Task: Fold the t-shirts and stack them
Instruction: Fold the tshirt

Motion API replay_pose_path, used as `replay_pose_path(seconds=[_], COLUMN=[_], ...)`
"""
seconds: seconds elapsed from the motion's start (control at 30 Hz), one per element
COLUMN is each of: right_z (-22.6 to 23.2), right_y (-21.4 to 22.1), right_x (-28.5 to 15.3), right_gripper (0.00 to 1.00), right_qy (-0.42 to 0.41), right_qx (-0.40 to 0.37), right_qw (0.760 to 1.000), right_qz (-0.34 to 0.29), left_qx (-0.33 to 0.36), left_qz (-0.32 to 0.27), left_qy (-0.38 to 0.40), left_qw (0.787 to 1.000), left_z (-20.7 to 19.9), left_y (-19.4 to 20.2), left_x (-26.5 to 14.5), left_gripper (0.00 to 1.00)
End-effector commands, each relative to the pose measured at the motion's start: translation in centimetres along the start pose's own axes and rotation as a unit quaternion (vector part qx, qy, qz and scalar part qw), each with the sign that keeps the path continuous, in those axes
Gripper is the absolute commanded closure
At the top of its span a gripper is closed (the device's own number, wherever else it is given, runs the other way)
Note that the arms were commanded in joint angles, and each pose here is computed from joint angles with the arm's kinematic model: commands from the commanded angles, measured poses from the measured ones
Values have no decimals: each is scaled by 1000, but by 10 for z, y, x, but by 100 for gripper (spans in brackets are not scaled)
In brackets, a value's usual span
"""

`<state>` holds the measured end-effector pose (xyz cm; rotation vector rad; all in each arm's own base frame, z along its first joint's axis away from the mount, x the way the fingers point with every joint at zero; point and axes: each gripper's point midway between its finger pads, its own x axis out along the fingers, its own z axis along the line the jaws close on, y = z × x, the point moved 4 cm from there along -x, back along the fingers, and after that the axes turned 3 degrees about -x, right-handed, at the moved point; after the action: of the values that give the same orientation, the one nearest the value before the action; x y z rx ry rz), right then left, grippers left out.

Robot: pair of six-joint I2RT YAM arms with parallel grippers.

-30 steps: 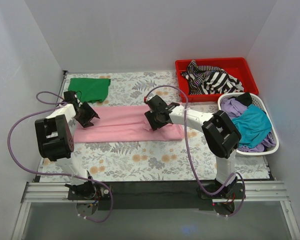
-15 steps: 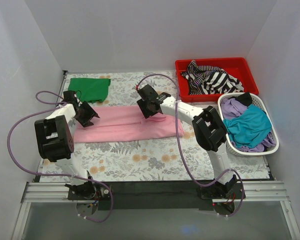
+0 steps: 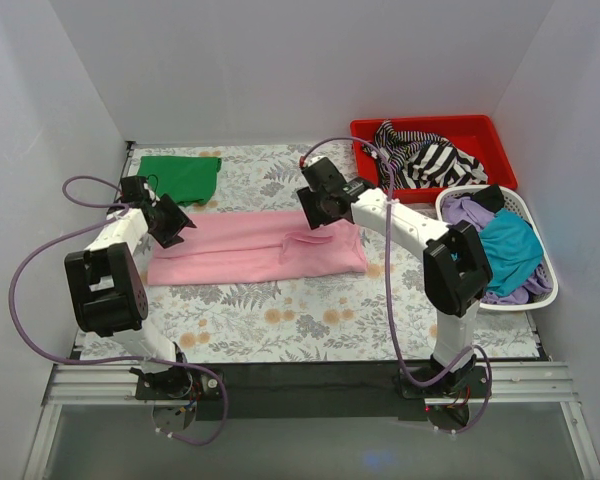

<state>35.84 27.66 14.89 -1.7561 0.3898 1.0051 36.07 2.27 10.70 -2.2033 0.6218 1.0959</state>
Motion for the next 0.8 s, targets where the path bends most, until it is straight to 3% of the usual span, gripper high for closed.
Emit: replay_pose_path(seconds=[0.0, 0.17, 0.33, 0.77], right_z=[7, 13, 17, 5], right_y=[29, 57, 60, 22], right_x=[-2, 5, 19, 55], right_gripper=[36, 38, 38, 36], right_qy=[-36, -57, -61, -34], right_qx=[17, 33, 30, 25], right_qw=[998, 995, 996, 998], right_qz=[41, 71, 63, 45], left_qx=[14, 13, 13, 14], left_qz=[-19, -20, -20, -20], left_qy=[17, 19, 13, 5], left_qw=[1000, 1000, 1000, 1000], left_z=[-9, -10, -7, -2], left_y=[-6, -6, -6, -4], left_x=[-15, -17, -15, -10], left_gripper=[49, 49, 49, 49])
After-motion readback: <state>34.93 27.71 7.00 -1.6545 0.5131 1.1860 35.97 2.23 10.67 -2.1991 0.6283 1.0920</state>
